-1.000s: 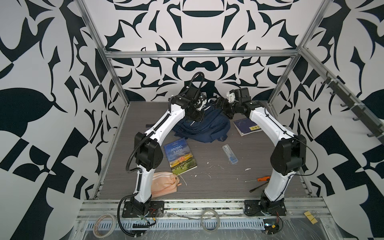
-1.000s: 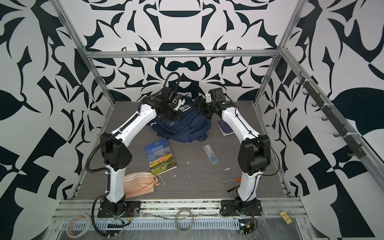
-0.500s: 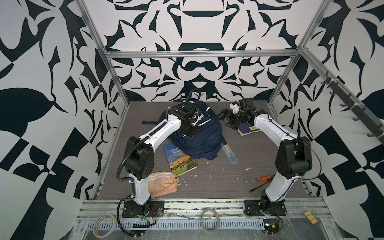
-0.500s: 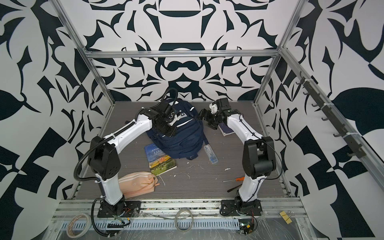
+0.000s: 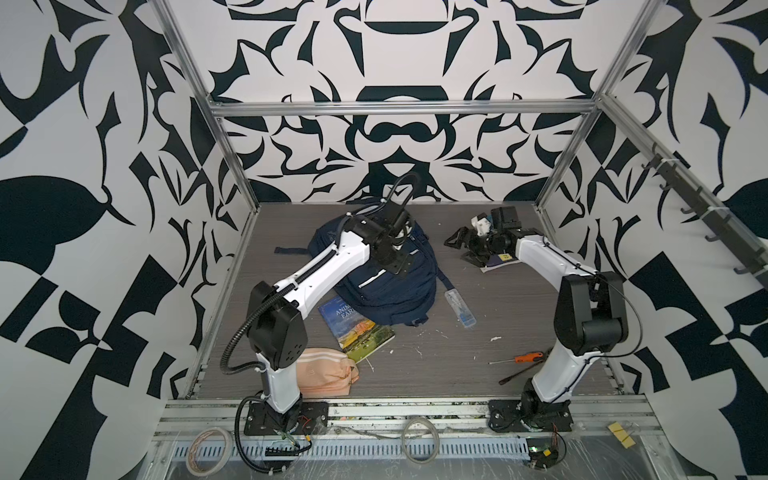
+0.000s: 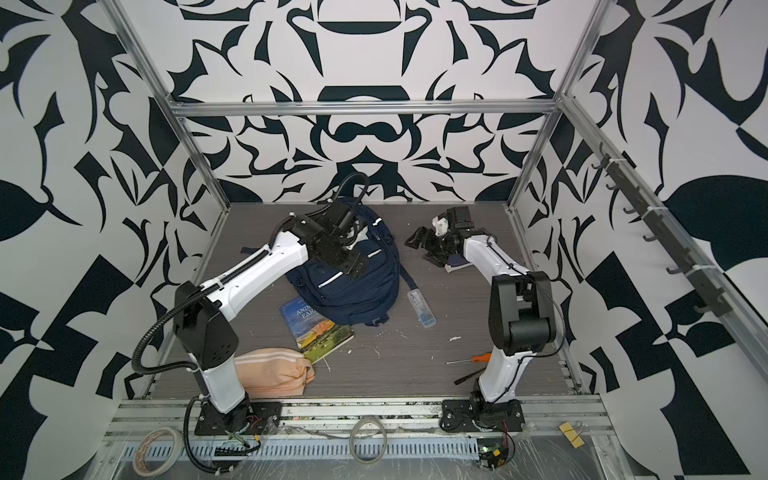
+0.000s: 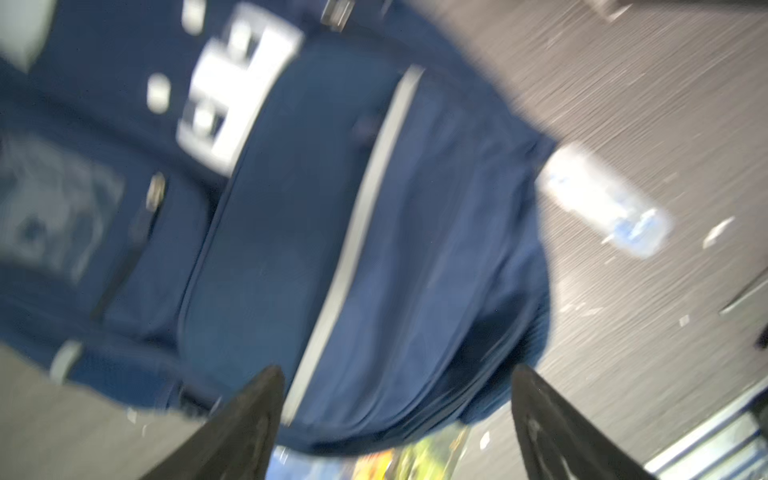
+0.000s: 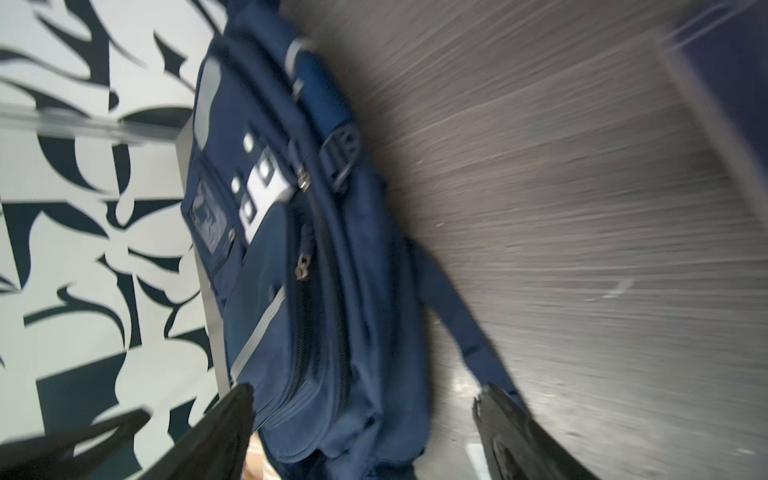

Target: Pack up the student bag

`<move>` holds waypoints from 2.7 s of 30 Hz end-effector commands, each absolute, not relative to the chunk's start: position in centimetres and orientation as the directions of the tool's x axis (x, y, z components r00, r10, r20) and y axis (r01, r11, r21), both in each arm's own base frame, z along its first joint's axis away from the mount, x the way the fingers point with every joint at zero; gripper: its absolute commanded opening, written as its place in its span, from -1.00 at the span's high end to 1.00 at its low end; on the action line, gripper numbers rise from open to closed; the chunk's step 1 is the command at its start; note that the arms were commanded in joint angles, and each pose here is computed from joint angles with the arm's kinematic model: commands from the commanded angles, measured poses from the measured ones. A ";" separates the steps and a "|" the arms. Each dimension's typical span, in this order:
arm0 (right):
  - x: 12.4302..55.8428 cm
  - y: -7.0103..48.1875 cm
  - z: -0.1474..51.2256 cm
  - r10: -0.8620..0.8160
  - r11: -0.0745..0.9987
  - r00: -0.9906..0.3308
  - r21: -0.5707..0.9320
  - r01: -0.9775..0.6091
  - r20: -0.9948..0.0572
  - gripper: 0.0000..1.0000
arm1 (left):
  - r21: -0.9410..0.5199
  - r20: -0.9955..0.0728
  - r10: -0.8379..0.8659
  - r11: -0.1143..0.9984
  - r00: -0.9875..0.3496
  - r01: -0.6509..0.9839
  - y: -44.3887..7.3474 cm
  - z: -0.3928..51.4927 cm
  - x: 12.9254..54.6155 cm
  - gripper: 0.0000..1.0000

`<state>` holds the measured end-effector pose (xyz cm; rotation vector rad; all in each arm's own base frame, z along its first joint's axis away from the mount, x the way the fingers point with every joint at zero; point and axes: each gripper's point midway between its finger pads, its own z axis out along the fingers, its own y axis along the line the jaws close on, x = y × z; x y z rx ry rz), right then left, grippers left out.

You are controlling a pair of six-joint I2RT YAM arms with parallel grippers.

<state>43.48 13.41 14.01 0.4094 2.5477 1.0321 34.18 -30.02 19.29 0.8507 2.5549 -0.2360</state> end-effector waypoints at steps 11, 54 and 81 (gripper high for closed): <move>42.3 10.5 18.7 0.424 0.724 -0.831 0.686 0.071 -0.361 -0.65 | 0.072 -0.264 0.566 0.819 -0.781 0.569 -33.0 11.0 36.3 -0.55; 32.8 18.9 24.2 -0.007 0.421 -0.559 0.505 -0.754 -0.829 -0.34 | -0.312 -0.550 0.514 0.605 -0.658 0.733 -23.7 28.9 26.5 1.00; 36.6 23.6 17.6 -0.080 0.257 -0.604 0.569 -0.781 -0.793 -0.50 | -0.464 -0.495 0.456 0.581 -0.739 0.669 -23.1 30.6 25.0 1.00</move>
